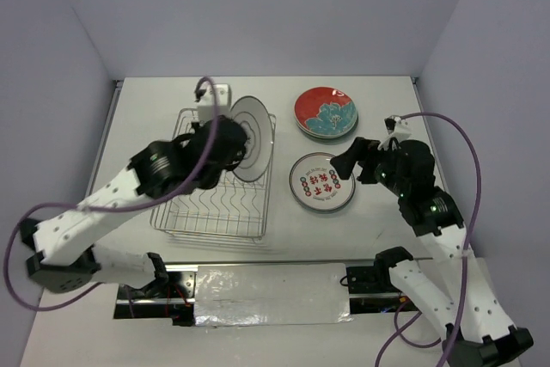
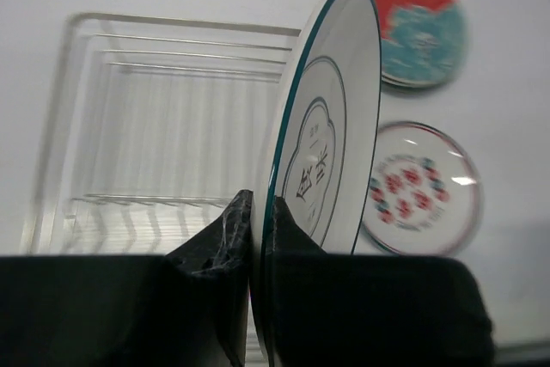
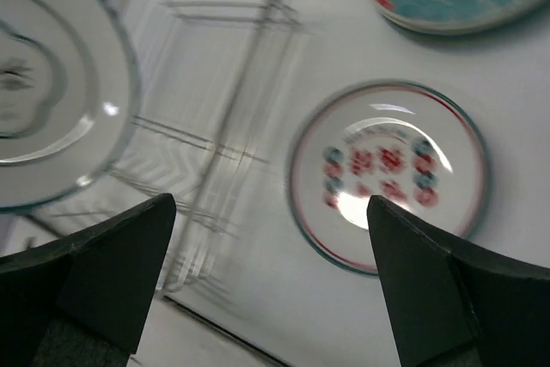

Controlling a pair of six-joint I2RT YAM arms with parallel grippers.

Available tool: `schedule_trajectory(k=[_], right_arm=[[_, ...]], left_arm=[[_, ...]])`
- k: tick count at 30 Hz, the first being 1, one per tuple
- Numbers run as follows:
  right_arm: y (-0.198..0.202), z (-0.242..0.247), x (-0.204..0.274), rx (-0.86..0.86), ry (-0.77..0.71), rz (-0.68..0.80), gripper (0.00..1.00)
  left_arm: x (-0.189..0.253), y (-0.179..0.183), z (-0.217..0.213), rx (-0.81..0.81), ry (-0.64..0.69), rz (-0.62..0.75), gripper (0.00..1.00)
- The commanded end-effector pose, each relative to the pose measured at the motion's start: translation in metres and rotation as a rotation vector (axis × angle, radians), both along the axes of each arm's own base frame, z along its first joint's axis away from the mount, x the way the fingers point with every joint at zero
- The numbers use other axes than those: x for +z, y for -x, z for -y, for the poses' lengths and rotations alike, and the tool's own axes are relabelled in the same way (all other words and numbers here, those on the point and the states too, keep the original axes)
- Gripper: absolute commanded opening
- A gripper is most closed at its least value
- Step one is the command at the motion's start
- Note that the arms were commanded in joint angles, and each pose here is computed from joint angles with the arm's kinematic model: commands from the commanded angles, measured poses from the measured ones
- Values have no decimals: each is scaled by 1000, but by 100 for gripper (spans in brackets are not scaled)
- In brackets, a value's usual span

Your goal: Unload the plates from the dish rack

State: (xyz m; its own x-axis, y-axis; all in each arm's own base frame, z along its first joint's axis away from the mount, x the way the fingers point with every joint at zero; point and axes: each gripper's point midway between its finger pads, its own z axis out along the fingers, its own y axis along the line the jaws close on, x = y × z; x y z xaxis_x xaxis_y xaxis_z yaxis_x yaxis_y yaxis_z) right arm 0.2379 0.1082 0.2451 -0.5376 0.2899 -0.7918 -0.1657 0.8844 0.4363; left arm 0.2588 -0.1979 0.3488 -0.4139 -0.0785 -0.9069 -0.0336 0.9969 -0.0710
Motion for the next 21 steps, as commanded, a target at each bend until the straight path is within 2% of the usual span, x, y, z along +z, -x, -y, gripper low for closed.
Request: schedule_trajectory(k=[1, 2, 3, 5, 7, 10, 11, 14, 15, 16, 18, 19, 20, 21], right_arm=[[24, -56, 83, 326, -268, 329, 100], [30, -62, 90, 375, -294, 354, 100], [32, -64, 101, 395, -310, 397, 100], [33, -69, 104, 430, -326, 391, 100], [25, -71, 100, 422, -327, 341, 98], [26, -81, 96, 484, -369, 305, 94], [32, -86, 104, 537, -391, 338, 94], [36, -89, 102, 565, -435, 323, 84], [37, -91, 103, 578, -441, 329, 78], [37, -92, 102, 581, -447, 320, 61], [38, -93, 102, 600, -449, 317, 41], [37, -93, 100, 597, -450, 306, 4], [33, -90, 99, 572, -447, 302, 0], [27, -82, 92, 519, -428, 281, 0]], left_arm=[[80, 20, 49, -344, 471, 237, 0], [55, 32, 66, -449, 514, 202, 0], [91, 43, 60, -484, 681, 304, 0], [76, 51, 67, -537, 735, 293, 0], [92, 60, 63, -577, 823, 347, 0], [87, 71, 67, -652, 877, 355, 0], [84, 74, 68, -671, 894, 354, 0], [79, 75, 70, -690, 905, 345, 0], [78, 76, 71, -710, 911, 340, 0], [79, 78, 71, -724, 920, 340, 0], [76, 76, 69, -728, 940, 349, 7], [74, 75, 68, -721, 939, 348, 14], [73, 73, 66, -707, 934, 349, 41], [60, 68, 64, -670, 898, 313, 61]])
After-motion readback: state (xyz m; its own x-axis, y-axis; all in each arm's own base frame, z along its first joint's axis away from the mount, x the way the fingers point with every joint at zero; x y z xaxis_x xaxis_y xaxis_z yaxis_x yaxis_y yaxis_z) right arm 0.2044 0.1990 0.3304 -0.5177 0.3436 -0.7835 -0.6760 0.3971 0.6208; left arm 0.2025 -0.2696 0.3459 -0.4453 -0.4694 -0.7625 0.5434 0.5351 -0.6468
